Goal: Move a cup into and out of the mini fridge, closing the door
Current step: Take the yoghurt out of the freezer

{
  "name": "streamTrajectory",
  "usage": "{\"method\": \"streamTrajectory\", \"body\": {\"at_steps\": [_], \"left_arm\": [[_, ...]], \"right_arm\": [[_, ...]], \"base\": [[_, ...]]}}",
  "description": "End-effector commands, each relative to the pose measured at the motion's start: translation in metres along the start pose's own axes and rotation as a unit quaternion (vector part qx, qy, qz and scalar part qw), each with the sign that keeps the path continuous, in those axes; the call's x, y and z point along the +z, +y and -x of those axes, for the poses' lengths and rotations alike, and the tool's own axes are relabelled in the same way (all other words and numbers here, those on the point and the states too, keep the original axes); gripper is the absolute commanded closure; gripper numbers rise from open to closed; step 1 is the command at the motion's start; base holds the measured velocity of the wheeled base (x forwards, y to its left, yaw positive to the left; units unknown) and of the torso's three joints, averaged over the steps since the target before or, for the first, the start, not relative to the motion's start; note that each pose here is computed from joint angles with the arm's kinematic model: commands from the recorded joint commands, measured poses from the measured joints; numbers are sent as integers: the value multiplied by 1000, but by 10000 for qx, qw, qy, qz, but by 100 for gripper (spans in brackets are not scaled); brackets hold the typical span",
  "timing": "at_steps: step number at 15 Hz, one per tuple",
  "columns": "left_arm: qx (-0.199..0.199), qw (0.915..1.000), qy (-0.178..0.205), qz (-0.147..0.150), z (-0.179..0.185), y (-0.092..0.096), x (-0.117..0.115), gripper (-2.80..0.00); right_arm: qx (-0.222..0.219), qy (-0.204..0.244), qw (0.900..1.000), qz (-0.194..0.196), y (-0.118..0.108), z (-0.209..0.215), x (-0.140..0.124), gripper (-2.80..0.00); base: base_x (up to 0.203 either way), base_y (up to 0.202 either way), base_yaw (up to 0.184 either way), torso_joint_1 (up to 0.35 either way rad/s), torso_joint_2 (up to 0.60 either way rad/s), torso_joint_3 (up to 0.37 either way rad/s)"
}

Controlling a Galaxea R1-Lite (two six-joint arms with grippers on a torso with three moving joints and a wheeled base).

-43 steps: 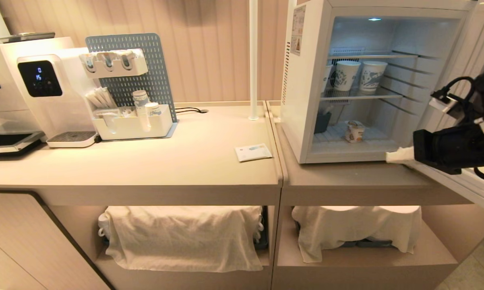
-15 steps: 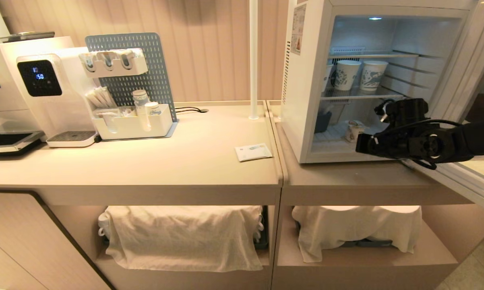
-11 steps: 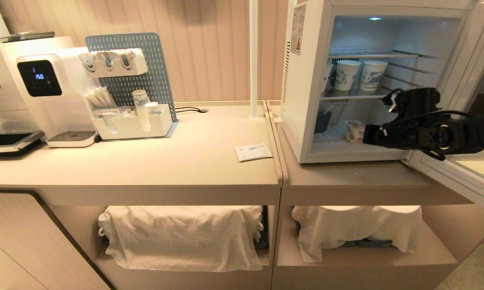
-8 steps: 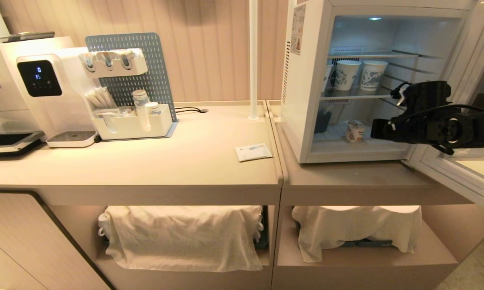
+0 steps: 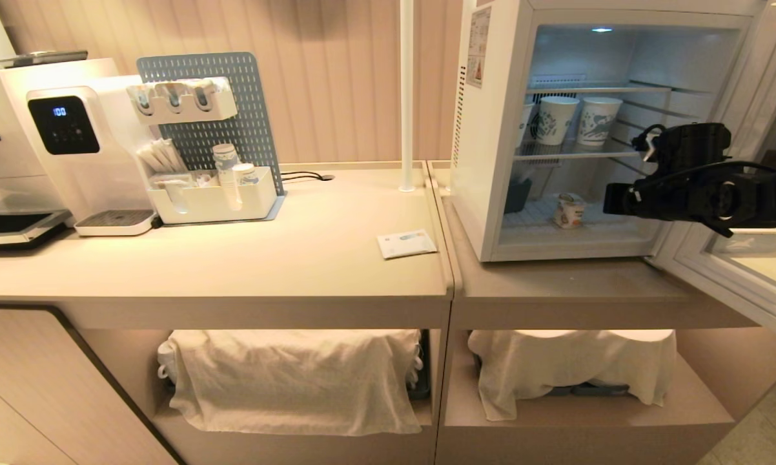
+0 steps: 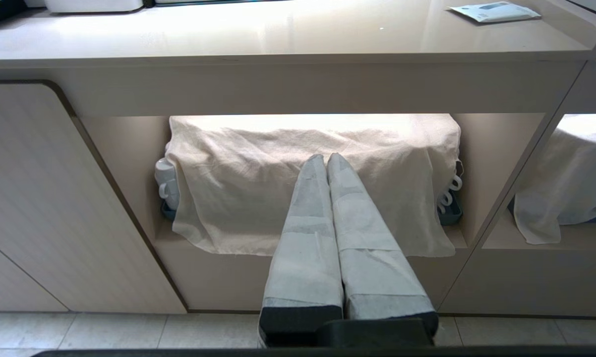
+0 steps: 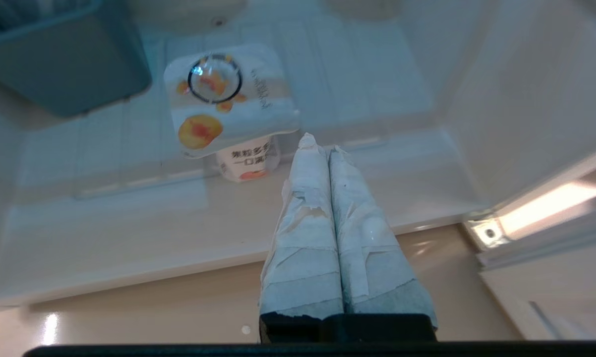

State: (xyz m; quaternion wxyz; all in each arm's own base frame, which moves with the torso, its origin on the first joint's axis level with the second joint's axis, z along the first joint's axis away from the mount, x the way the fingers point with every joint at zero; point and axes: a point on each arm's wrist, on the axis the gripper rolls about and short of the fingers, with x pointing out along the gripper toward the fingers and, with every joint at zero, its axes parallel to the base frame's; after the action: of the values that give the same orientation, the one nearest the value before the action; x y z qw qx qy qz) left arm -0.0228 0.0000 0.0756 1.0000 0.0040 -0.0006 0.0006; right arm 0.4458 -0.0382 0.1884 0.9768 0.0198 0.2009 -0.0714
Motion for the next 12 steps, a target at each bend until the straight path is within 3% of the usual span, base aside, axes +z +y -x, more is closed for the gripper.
{"method": "streamTrajectory", "body": {"at_steps": [1,12], "left_arm": [[1,10000,-1,-2,0,0,0,0],[1,10000,6,-4,0,0,0,0]], "right_arm": [[2,87,10000,-1,0,-10,-7,0],[242,421,9988,-91,27,-33,-36,0]], "base": [[0,0,0,0,0,0],[0,0,0,0,0,0]]}}
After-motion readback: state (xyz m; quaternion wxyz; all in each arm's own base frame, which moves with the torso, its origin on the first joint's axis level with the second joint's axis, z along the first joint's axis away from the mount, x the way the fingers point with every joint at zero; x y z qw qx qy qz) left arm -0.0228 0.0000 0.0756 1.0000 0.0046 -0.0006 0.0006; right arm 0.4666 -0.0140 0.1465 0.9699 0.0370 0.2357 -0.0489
